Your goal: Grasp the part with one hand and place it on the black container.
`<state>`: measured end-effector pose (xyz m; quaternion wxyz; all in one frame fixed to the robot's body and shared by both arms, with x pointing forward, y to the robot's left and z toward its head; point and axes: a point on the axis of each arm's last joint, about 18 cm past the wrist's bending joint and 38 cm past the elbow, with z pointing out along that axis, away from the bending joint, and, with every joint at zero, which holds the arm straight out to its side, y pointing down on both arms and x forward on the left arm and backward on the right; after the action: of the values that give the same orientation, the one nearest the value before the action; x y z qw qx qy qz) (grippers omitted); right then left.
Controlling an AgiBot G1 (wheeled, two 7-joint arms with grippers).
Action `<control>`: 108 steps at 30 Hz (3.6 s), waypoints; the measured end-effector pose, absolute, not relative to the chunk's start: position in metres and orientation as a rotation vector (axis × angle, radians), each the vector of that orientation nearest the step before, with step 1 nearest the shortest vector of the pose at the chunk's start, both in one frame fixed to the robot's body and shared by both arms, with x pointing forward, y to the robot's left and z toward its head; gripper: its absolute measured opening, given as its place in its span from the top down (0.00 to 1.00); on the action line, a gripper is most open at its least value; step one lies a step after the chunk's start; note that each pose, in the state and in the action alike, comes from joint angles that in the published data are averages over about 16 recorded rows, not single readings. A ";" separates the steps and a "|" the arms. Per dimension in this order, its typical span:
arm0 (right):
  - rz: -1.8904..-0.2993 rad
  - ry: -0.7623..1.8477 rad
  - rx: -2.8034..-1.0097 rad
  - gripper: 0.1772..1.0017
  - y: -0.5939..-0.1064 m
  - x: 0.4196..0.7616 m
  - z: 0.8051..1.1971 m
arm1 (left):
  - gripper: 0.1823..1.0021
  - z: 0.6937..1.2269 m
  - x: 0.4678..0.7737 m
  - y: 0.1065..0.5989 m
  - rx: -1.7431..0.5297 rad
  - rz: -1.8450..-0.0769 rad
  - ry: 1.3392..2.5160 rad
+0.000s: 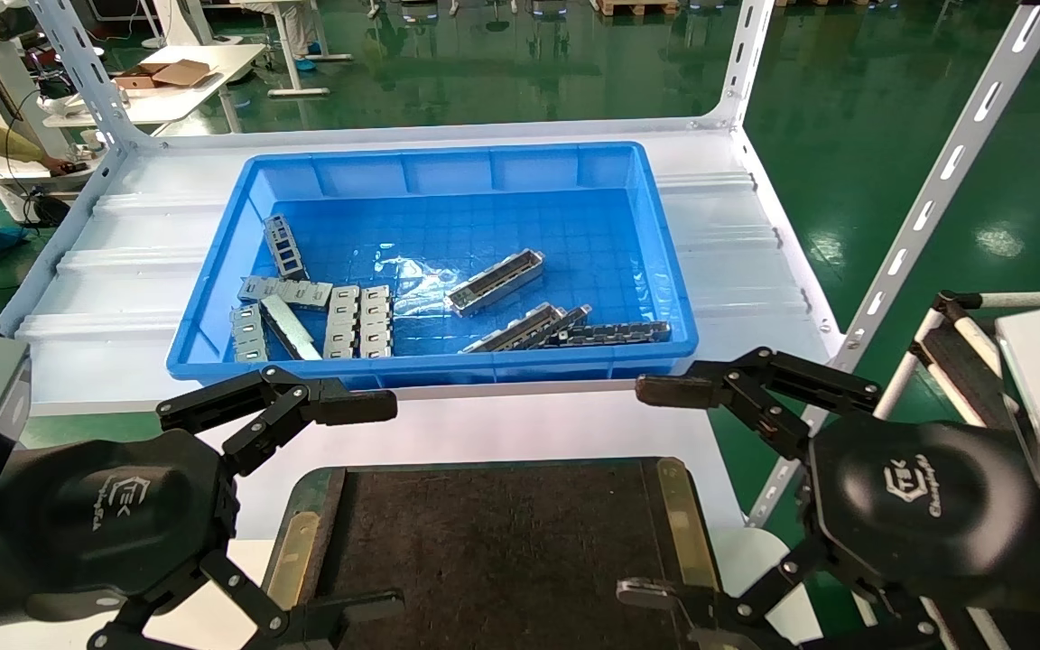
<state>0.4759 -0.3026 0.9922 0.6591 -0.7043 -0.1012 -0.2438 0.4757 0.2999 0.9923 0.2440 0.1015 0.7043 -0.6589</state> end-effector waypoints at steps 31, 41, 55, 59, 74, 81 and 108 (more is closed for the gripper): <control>-0.552 -0.230 -1.595 0.00 -0.302 0.475 0.992 | 0.00 0.992 0.475 0.300 0.278 -1.799 1.925; -0.552 -0.229 -1.595 0.00 -0.302 0.475 0.992 | 0.00 0.992 0.479 0.297 0.277 -1.793 1.920; -0.553 -0.229 -1.594 0.00 -0.302 0.475 0.992 | 0.00 0.993 0.521 0.277 0.205 -1.728 1.886; -0.553 -0.229 -1.594 0.00 -0.302 0.475 0.992 | 0.00 0.996 0.543 0.269 0.163 -1.698 1.867; -0.553 -0.229 -1.594 0.00 -0.302 0.476 0.992 | 0.00 1.021 0.642 0.234 -0.035 -1.591 1.772; -0.553 -0.229 -1.594 0.00 -0.302 0.476 0.992 | 0.00 1.030 0.679 0.219 -0.112 -1.553 1.746; -0.553 -0.229 -1.594 0.00 -0.302 0.476 0.992 | 0.00 1.016 0.756 0.187 -0.354 -1.399 1.724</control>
<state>0.4755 -0.3024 0.9924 0.6589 -0.7043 -0.1012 -0.2441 0.7558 0.1869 1.0156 0.4320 -0.1422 0.6917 -0.5610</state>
